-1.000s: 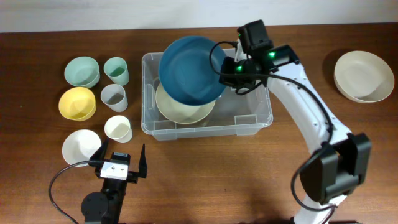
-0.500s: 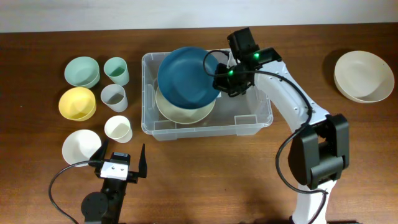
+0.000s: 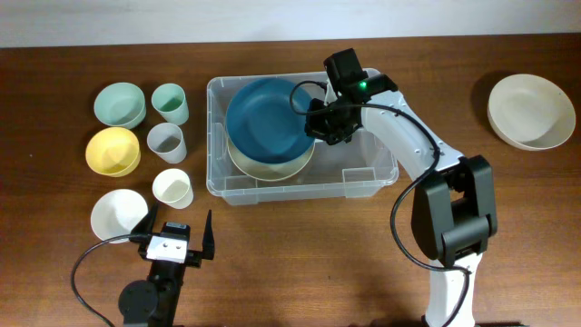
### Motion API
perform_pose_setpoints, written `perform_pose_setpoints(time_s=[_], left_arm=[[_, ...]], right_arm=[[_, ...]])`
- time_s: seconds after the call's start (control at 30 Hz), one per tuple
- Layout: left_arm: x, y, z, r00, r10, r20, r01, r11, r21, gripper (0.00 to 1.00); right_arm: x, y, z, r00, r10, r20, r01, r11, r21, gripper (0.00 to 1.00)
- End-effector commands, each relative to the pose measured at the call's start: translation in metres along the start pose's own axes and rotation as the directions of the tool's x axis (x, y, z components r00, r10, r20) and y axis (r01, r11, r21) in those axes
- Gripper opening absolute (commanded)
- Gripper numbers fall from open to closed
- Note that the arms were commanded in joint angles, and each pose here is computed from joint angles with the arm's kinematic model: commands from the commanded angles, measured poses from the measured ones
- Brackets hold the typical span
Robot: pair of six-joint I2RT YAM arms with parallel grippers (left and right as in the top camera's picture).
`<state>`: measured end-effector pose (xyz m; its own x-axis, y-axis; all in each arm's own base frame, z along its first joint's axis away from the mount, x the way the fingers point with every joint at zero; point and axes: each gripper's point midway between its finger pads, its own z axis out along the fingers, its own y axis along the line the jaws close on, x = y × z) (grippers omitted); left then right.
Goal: Pack container
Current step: 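Lift the teal plate and carry it over the container, then lower the teal plate onto the cream bowl and release it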
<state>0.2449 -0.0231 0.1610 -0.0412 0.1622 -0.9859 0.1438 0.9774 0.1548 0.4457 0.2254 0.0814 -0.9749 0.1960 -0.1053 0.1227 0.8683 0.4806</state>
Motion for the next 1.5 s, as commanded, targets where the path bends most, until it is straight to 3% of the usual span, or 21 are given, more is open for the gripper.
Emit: perform_pose_setpoints(time_s=[0.0, 1.23, 1.47], left_arm=[[0.002, 0.002, 0.000, 1.000, 0.009, -0.003, -0.009, 1.000, -0.011, 0.99], [0.002, 0.002, 0.000, 1.000, 0.009, -0.003, -0.009, 1.000, -0.011, 1.00], [0.002, 0.002, 0.000, 1.000, 0.009, -0.003, -0.009, 1.000, -0.011, 0.99]], right_arm=[[0.005, 0.013, 0.004, 1.000, 0.000, -0.018, 0.000, 0.999, -0.035, 0.04], [0.012, 0.009, 0.020, 0.999, 0.005, -0.048, -0.006, 1.000, -0.018, 0.09], [0.012, 0.009, 0.020, 0.999, 0.006, -0.049, -0.007, 1.000, -0.018, 0.36]])
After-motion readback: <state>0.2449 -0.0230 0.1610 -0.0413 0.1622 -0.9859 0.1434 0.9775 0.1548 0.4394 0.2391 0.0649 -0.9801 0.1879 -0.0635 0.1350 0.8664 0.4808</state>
